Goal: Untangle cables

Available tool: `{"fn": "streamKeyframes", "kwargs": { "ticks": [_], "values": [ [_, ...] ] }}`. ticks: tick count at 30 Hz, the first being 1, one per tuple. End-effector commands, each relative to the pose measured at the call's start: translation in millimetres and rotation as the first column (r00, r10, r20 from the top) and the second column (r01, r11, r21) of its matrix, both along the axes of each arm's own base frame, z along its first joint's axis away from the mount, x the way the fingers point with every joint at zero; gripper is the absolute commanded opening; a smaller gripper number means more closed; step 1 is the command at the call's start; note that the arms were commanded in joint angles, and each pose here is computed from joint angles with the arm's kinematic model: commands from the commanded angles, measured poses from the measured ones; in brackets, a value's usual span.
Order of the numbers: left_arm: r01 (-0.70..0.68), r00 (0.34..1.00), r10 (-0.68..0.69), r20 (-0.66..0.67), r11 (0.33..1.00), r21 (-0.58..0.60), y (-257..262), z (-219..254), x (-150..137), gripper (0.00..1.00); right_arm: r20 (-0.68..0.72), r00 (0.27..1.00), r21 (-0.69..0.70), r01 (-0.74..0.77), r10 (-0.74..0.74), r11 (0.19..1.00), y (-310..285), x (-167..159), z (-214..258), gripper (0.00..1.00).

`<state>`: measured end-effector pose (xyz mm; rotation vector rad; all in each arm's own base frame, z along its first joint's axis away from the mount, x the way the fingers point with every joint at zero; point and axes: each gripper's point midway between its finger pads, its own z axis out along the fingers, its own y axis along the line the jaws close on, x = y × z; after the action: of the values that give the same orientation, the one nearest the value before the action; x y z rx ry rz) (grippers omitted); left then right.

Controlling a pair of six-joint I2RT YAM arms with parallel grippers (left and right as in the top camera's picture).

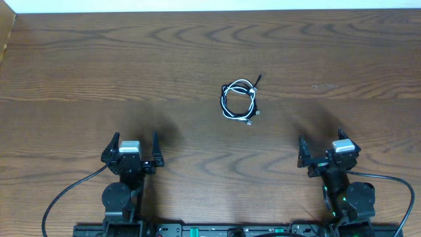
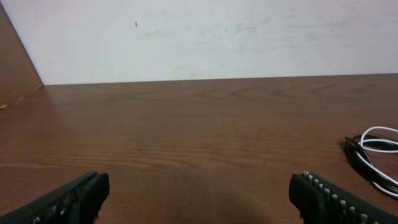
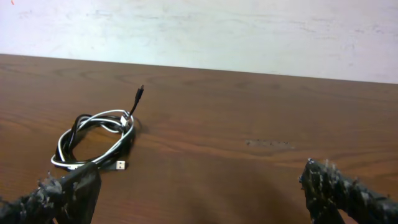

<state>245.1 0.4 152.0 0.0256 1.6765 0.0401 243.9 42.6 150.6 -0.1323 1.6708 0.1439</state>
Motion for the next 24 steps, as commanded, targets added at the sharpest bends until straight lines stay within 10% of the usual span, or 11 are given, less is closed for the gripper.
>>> {"fn": "streamKeyframes", "kwargs": {
  "ticks": [1,24],
  "values": [
    [-0.032,0.998,0.032,-0.061,0.999,0.012,6.1,-18.1,-1.3,0.98,-0.007,1.000,0.013,-0.012,0.012,1.000,2.8,-0.6,-1.4,0.99],
    [-0.032,0.998,0.033,-0.061,0.999,0.012,6.1,-18.1,-1.3,0.98,-0.001,1.000,-0.016,0.014,-0.014,1.000,-2.1,0.2,-1.2,0.99]
  ]
}}
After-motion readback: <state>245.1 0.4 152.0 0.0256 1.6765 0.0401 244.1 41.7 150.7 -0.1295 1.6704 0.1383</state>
